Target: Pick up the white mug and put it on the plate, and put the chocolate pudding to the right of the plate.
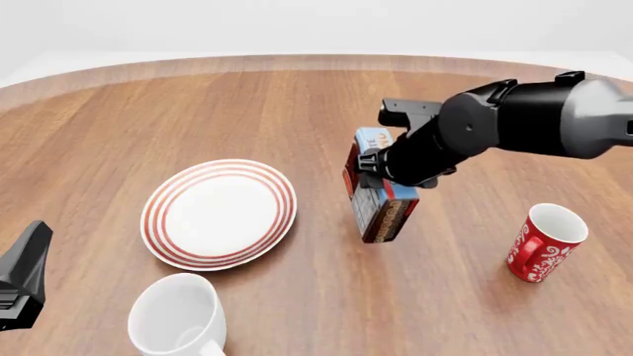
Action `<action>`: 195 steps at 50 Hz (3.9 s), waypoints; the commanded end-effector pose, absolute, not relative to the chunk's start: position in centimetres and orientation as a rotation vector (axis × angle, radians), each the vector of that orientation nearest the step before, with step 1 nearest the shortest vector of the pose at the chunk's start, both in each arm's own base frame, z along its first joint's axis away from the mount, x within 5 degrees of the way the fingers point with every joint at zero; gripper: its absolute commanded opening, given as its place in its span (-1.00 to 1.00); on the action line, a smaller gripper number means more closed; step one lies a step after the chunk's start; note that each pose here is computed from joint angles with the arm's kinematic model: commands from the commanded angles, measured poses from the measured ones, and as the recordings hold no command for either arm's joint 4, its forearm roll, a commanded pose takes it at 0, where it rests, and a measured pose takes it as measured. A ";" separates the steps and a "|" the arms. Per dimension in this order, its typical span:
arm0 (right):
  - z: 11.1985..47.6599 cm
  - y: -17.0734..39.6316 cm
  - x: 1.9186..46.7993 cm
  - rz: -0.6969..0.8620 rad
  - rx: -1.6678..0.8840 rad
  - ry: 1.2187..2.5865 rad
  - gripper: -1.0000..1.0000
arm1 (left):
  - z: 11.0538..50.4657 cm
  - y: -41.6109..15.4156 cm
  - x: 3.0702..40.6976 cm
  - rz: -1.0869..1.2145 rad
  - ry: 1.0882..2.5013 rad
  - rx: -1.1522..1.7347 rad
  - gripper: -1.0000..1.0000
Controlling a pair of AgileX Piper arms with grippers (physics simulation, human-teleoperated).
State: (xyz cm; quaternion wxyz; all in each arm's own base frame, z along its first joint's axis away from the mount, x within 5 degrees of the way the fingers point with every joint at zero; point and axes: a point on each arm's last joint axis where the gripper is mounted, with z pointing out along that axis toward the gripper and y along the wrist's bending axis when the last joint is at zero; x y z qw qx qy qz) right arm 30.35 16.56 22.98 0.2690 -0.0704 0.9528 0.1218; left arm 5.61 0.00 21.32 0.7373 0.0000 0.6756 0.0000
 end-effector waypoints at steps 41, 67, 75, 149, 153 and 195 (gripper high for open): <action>19.2 16.9 31.1 0.314 -0.147 2.626 -1.00 | 21.3 0.0 5.6 0.000 1.484 0.000 1.00; 20.1 16.3 31.5 0.312 -0.137 2.605 1.00 | 21.3 0.0 5.6 0.000 1.484 0.000 1.00; 21.3 16.4 31.7 0.316 -0.166 2.578 1.00 | 21.3 0.0 5.6 0.000 1.484 0.000 1.00; 26.7 15.0 26.2 0.370 -0.307 2.390 1.00 | 21.3 0.0 5.6 0.000 1.484 0.000 1.00; 26.7 14.8 25.5 0.380 -0.310 2.375 1.00 | 21.3 0.0 5.6 0.000 1.484 0.000 1.00; 26.5 13.7 18.2 0.528 -0.384 2.195 1.00 | 21.3 0.0 5.6 0.000 1.484 0.000 1.00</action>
